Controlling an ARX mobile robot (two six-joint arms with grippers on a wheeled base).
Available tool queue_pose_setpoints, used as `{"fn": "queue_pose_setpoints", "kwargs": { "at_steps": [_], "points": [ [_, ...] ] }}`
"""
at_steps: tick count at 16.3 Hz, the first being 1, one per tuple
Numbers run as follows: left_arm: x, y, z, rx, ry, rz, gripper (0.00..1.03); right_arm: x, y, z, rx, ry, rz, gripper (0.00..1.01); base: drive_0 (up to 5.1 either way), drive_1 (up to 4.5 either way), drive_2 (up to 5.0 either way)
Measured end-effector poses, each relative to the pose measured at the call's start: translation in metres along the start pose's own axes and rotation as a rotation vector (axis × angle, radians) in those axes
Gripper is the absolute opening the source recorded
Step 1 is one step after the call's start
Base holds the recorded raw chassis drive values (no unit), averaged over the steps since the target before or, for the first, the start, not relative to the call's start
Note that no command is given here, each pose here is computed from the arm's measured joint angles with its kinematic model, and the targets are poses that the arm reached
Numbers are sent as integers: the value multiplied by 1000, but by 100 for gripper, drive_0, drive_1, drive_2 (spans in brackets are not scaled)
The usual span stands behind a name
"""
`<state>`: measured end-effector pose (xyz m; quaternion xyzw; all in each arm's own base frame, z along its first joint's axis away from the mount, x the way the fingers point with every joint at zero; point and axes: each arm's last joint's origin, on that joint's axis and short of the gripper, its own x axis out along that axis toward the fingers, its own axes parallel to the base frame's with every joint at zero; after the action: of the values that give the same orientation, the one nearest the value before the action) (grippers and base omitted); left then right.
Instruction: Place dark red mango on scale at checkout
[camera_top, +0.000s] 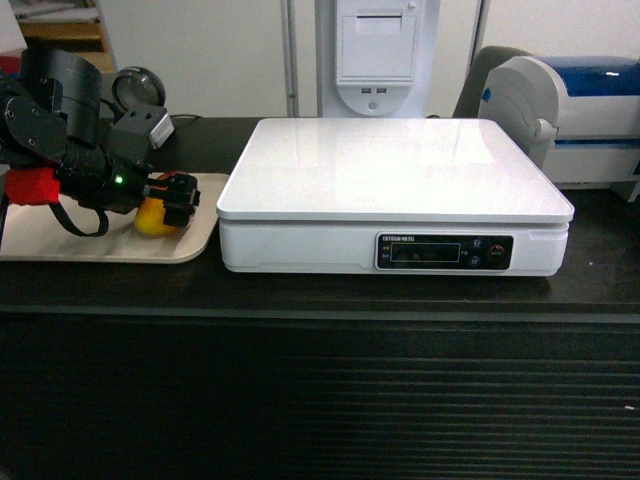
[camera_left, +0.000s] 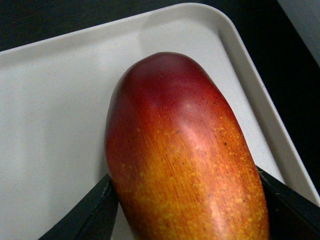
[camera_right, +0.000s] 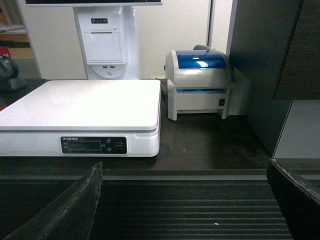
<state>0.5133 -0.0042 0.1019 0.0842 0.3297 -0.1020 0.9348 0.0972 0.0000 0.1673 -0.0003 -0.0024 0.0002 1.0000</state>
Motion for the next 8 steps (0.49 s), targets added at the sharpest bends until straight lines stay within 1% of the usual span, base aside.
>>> {"fn": "queue_pose_setpoints", "kwargs": {
  "at_steps": [1, 2, 3, 5, 6, 7, 8],
  "points": [
    [0, 0, -1, 7, 0, 0, 67, 0, 0, 0, 0, 0, 0, 98, 0, 0, 0],
    [0, 0, -1, 8, -3, 1, 63, 0, 0, 0, 0, 0, 0, 98, 0, 0, 0],
    [-2, 0, -1, 9, -6, 1, 61, 0, 0, 0, 0, 0, 0, 98, 0, 0, 0],
    [-9, -1, 1, 10, -6, 10, 61, 0, 0, 0, 0, 0, 0, 98, 0, 0, 0],
    [-17, -1, 6, 12, -21, 15, 61, 0, 0, 0, 0, 0, 0, 98, 0, 0, 0],
    [-28, -1, 18, 17, -56, 28, 61, 0, 0, 0, 0, 0, 0, 98, 0, 0, 0],
    [-43, -2, 33, 21, -100, 45, 60, 0, 0, 0, 0, 0, 0, 98, 0, 0, 0]
  ]
}}
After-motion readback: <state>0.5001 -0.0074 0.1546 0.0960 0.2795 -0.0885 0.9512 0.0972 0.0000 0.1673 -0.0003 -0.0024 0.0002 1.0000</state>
